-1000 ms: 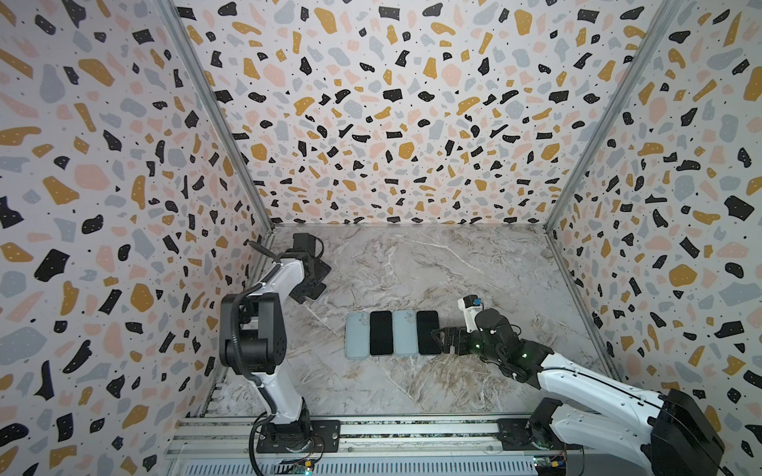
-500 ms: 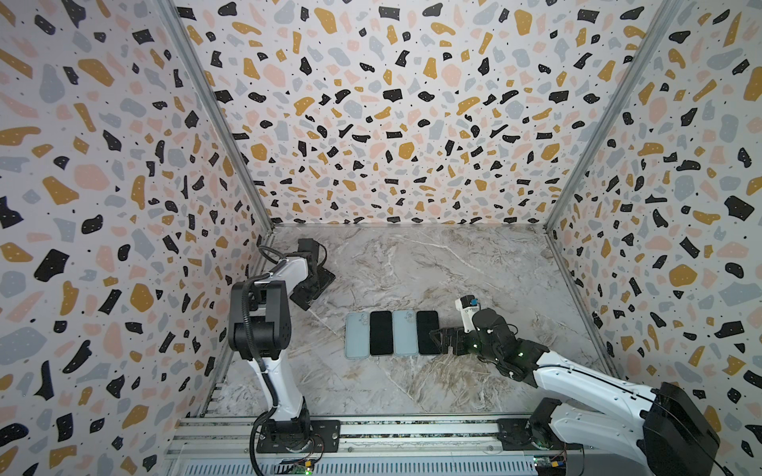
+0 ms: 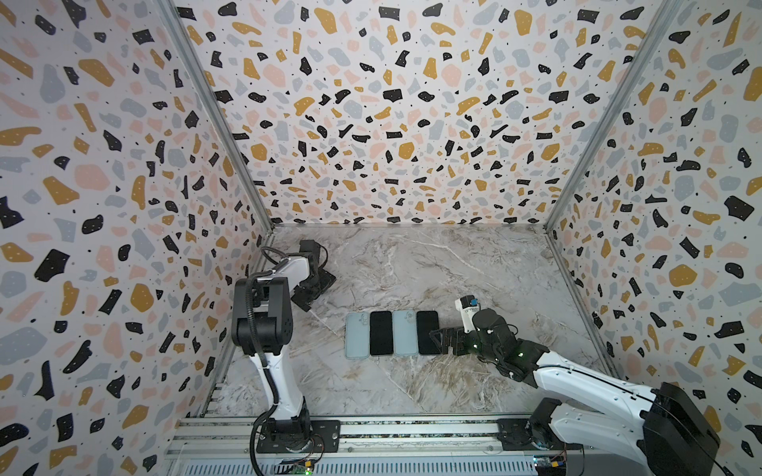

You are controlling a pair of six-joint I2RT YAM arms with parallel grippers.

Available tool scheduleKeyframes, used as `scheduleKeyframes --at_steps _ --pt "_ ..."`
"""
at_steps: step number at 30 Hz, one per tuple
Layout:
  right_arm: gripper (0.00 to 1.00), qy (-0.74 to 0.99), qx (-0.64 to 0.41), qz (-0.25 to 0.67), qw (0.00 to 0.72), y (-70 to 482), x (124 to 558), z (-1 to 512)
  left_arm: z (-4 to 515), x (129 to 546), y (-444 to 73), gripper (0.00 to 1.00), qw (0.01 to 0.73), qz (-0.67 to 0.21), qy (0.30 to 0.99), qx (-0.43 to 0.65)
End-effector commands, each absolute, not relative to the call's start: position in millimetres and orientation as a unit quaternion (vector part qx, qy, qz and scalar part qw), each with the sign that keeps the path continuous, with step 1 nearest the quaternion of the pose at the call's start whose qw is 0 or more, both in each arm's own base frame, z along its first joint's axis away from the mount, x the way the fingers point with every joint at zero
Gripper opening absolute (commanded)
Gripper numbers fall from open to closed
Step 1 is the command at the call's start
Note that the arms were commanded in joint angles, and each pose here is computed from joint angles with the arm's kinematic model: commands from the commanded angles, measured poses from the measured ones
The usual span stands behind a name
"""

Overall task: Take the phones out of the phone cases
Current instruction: 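Close the left gripper on the dark phone in the mint case, then lift the cased phone with the left gripper and carry it toward the right gripper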

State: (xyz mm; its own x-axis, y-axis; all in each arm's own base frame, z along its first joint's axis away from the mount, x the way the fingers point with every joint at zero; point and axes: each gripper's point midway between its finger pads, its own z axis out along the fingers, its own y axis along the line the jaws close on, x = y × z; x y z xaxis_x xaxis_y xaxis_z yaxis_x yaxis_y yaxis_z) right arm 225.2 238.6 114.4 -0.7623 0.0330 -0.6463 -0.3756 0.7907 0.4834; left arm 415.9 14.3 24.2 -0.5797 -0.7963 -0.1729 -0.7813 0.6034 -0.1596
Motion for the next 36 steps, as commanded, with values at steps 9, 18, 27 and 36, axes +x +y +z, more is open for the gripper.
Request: scheduleKeyframes --at_steps 9,18,27,36 --pt "0.98 0.879 -0.104 0.313 0.345 239 225 122 14 422 16 1.00 0.096 -0.028 0.889 -0.447" --pt "0.98 0.878 -0.103 0.313 0.347 238 225 121 5 423 20 1.00 0.082 -0.009 0.890 -0.448" --pt "0.98 0.877 -0.102 0.310 0.352 237 226 122 6 426 29 0.99 0.069 0.022 0.888 -0.454" --pt "0.97 0.876 -0.106 0.309 0.356 237 227 122 11 430 41 0.99 0.067 0.046 0.881 -0.467"
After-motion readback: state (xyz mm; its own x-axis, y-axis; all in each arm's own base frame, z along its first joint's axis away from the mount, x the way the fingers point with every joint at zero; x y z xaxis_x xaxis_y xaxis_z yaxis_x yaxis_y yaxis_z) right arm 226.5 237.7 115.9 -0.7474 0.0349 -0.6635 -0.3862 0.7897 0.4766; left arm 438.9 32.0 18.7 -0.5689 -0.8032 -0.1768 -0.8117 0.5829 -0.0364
